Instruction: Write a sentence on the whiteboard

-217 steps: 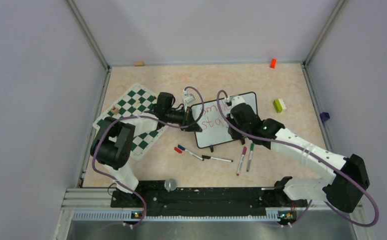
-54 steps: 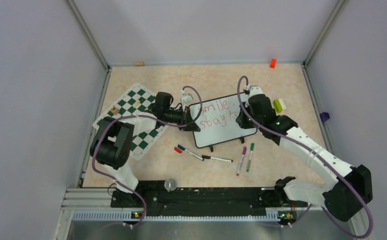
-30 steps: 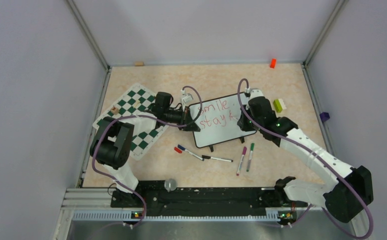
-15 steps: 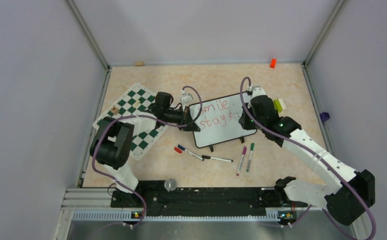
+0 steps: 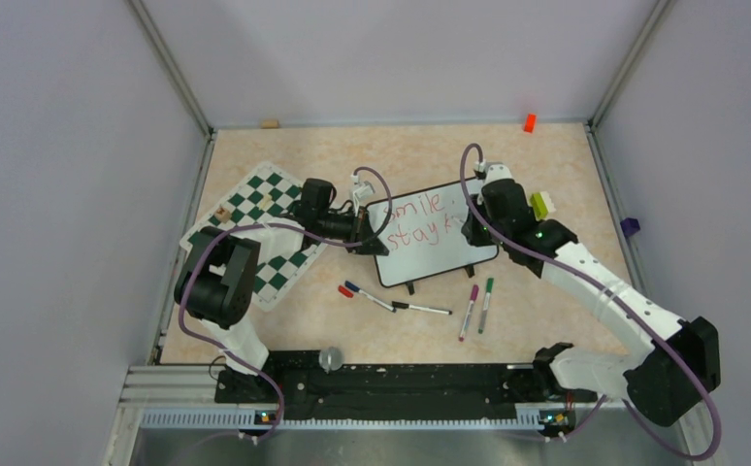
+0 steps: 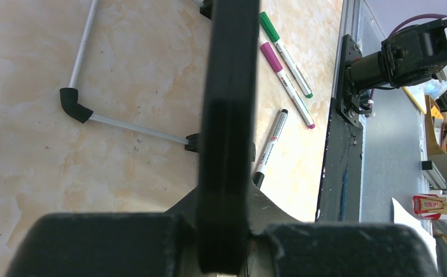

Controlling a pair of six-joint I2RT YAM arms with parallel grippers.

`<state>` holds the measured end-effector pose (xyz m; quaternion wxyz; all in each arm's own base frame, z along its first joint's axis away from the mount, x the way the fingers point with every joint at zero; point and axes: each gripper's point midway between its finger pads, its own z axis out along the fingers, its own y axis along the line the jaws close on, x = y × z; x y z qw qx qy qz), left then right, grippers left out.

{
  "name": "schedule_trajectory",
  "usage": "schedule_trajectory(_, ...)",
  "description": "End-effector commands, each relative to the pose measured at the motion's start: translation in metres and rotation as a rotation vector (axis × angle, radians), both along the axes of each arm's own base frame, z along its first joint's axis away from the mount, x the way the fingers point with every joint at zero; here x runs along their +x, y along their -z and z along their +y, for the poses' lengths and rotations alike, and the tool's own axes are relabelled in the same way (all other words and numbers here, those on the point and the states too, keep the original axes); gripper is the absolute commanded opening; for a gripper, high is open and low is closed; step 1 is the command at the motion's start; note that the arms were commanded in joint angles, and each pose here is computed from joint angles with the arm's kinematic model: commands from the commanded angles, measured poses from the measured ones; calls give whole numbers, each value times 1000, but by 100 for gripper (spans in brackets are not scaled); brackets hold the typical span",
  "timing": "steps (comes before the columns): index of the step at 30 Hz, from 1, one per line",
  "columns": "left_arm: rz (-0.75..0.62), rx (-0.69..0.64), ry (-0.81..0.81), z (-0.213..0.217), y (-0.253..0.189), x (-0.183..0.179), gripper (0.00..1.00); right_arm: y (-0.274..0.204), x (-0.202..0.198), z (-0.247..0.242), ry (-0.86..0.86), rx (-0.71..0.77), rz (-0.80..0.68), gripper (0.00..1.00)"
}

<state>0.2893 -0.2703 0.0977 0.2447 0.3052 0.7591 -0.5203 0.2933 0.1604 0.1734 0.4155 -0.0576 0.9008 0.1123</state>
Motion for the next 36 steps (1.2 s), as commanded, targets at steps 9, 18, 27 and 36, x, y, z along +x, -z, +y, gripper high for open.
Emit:
schedule_trajectory(9, 1, 87, -93, 13, 12, 15, 0, -24, 0, -8, 16, 34, -71, 0)
schedule_trajectory(18, 3, 85, -92, 13, 12, 14, 0, -7, -7, -8, 6, 29, -27, 0)
schedule_trajectory(27, 2, 85, -92, 13, 11, 14, 0, -1, -3, -4, 9, 36, -19, 0)
schedule_trajectory(36, 2, 85, -92, 13, 11, 14, 0, -5, 4, 0, 6, 40, -29, 0)
